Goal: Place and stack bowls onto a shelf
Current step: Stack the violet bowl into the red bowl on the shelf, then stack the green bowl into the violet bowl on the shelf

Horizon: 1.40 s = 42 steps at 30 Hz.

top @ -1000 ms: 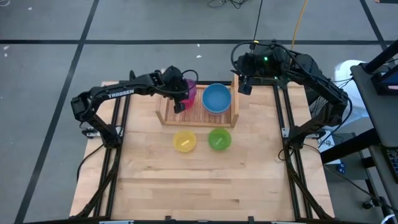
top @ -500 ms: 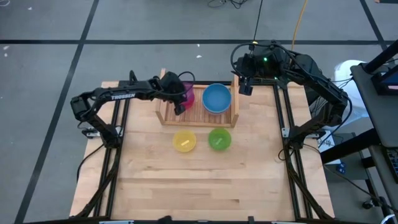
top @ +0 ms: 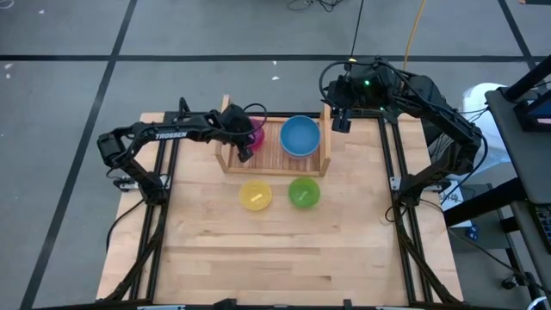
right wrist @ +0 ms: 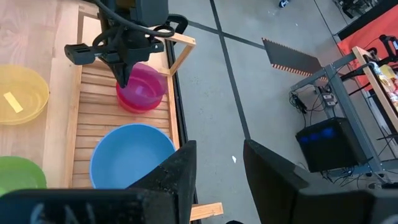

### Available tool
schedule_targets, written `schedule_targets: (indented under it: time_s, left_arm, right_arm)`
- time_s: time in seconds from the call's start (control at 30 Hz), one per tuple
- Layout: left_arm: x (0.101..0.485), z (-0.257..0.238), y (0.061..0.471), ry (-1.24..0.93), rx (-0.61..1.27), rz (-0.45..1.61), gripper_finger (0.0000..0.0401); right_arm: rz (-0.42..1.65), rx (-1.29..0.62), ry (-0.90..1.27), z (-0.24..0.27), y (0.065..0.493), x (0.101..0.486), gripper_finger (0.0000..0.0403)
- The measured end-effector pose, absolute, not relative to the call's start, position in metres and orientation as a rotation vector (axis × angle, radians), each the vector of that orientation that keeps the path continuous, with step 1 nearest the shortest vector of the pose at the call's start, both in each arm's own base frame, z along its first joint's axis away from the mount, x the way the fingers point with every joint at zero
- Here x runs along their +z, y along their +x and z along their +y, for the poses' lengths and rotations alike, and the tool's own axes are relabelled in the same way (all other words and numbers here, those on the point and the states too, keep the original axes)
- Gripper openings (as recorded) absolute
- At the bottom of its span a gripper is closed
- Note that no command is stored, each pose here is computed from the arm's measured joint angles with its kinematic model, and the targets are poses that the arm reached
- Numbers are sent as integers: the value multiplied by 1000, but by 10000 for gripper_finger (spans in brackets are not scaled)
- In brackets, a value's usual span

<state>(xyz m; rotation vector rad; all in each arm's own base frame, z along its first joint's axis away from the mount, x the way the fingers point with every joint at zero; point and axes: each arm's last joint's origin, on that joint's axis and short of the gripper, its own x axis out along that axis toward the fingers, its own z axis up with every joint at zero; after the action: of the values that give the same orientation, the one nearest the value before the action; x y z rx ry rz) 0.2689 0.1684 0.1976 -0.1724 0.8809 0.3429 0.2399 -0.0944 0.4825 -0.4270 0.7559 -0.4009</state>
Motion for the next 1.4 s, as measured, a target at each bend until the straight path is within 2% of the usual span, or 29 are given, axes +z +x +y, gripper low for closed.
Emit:
schedule_targets:
  time_s: [0.17, 0.37, 0.57, 0.87, 1.07, 1.4]
  left_arm:
    - [197, 168, 269, -149, 331, 881, 3]
    - [202, 170, 275, -158, 357, 797, 36]
    - [199, 168, 272, -197, 364, 833, 43]
    - [193, 160, 268, -84, 383, 978, 44]
    - [193, 159, 269, -71, 376, 981, 6]
    - [195, 160, 272, -165, 423, 919, 20]
  right_arm:
    - [756, -401, -427, -94, 240, 482, 128]
    - [758, -398, -434, -94, 240, 482, 128]
    - [758, -398, -434, -94, 240, 482, 128]
    - [758, -398, -434, -94, 240, 482, 128]
    - [757, -398, -434, -94, 240, 482, 128]
    - [757, -398, -433, -94, 240, 482, 128]
